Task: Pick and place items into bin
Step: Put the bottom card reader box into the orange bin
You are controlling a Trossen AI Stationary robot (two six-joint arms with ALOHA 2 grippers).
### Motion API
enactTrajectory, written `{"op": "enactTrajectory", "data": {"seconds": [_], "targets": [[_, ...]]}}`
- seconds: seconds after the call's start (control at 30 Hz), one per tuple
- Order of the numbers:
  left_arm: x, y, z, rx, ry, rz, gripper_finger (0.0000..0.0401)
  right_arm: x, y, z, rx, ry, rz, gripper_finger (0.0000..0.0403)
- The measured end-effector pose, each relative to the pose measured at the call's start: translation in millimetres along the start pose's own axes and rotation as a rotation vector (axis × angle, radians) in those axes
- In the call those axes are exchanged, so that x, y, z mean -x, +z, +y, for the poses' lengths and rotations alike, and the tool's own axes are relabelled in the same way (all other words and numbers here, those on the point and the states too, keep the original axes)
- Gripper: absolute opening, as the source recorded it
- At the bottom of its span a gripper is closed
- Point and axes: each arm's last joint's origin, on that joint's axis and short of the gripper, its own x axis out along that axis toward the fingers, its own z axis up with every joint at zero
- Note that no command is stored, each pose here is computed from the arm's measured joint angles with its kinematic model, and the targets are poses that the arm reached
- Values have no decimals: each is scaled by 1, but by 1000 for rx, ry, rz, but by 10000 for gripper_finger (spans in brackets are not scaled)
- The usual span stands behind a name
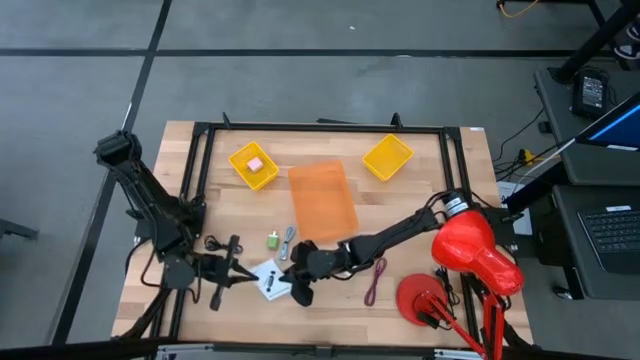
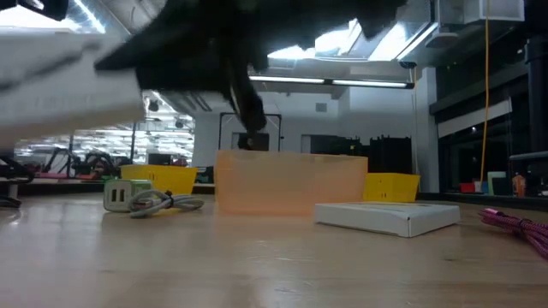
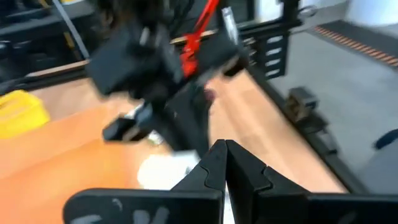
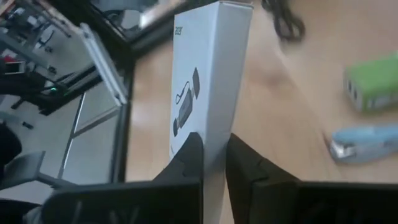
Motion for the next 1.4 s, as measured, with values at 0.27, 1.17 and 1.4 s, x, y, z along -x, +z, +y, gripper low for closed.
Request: {"op": "enactTrajectory", "data": {"seconds": [0.27, 1.17, 1.4], "targets": [[1, -19, 3, 23, 38, 29, 2, 27, 22, 9, 104, -109, -37, 21], [1, -27, 5, 42, 31, 31, 2, 80, 82, -39, 238, -376, -70, 21], [1, -27, 6, 55, 37, 30, 2, 101, 67, -68, 207, -376, -143, 19]]}}
